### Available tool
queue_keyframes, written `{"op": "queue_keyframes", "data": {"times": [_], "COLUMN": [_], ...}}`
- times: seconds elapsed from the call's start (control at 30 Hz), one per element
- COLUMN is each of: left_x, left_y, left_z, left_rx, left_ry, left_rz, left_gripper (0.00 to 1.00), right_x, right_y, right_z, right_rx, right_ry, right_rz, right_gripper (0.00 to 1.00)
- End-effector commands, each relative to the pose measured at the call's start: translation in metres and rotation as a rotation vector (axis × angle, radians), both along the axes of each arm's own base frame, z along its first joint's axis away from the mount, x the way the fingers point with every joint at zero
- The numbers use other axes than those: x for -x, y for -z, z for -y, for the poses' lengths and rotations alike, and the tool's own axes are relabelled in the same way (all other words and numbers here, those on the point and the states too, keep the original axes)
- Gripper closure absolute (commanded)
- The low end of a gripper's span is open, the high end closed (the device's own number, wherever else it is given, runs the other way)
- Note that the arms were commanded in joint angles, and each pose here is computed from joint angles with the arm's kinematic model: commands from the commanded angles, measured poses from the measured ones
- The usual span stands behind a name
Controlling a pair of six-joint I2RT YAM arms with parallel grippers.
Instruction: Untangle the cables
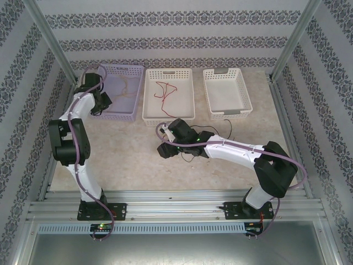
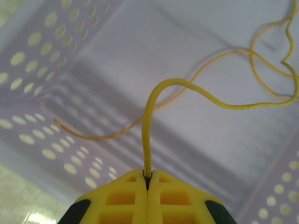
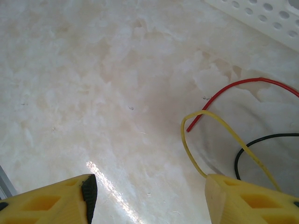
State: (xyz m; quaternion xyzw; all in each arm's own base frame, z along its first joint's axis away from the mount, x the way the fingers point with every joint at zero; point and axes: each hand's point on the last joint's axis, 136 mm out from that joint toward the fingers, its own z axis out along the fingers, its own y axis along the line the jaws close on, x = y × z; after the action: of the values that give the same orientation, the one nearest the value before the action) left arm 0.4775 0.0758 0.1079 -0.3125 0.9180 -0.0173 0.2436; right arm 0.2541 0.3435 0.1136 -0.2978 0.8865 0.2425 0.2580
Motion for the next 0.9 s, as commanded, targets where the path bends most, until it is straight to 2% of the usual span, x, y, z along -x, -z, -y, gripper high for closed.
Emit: {"op": "queue_keyframes", "data": {"times": [0.0, 0.2, 0.37, 0.43, 0.67, 0.87], "left_x": [0.003, 0.003, 0.003, 0.003, 0.004, 0.004], "left_y": [0.013, 0.042, 0.041, 0.035, 0.003, -0.036], "left_z": [-0.006, -0.008, -0.004, -0.002, 0.004, 0.011], "left_rx": [-0.052, -0.057, -0.045, -0.043, -0.057, -0.062], "left_ry": [0.0, -0.002, 0.005, 0.011, 0.043, 0.075], "left_rz": [-0.08, -0.142, -0.133, -0.122, -0.064, 0.009], "left_gripper": [1.0, 1.0, 0.98, 0.9, 0.49, 0.26], "right_x": [0.008, 0.008, 0.008, 0.008, 0.006, 0.004], "right_y": [-0.008, -0.007, -0.006, -0.006, -0.006, -0.007], "right_z": [-0.004, -0.004, -0.004, -0.005, -0.005, -0.002], "right_rx": [-0.034, -0.025, -0.024, -0.024, -0.022, 0.002], "right_ry": [-0.02, -0.023, -0.023, -0.023, -0.018, 0.0], "right_rz": [-0.001, 0.001, -0.002, -0.003, 0.0, 0.002], "right_gripper": [0.37, 0.37, 0.37, 0.37, 0.37, 0.36]}}
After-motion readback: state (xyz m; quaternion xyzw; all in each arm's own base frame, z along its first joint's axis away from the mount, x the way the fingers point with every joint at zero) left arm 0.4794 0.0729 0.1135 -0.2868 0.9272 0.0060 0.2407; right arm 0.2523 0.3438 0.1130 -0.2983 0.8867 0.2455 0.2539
